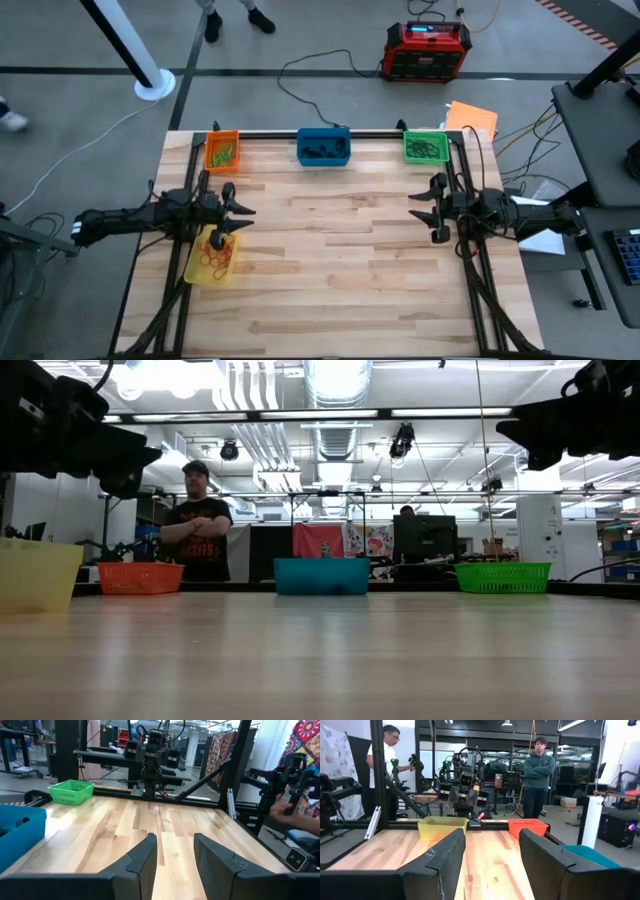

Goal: Sort rubber bands into baskets
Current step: Return to Home Position

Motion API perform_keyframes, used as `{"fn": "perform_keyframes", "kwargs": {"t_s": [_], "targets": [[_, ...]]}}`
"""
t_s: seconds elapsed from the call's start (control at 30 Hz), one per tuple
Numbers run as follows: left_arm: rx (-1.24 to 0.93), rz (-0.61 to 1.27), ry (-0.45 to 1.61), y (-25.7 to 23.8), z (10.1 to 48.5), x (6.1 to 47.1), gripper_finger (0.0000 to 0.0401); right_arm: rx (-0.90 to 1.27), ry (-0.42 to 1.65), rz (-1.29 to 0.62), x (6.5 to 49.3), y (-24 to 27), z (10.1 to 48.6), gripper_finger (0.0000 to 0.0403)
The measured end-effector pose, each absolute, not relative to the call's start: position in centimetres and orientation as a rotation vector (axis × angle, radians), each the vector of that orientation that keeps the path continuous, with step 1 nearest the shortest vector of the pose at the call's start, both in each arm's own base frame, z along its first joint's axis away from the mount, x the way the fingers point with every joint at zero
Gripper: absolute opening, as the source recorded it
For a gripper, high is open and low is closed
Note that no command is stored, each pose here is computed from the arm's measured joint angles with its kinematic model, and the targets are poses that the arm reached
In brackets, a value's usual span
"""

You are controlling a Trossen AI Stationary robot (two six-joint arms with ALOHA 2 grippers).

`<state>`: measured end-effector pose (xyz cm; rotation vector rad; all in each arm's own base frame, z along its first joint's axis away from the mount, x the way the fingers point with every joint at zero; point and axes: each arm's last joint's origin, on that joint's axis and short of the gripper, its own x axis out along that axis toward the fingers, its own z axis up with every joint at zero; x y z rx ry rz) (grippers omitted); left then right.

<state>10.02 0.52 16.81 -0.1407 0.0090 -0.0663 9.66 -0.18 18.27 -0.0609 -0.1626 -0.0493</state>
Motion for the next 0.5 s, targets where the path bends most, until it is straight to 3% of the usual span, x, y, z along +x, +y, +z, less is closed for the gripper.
{"fn": "perform_keyframes", "kwargs": {"t_s": [0.5], "targets": [[-0.144, 0.007, -0.075, 0.76, 17.73, 10.09, 0.0114, -0.042, -0.153, -0.048, 9.72, -0.18, 18.18, 0.0182]]}}
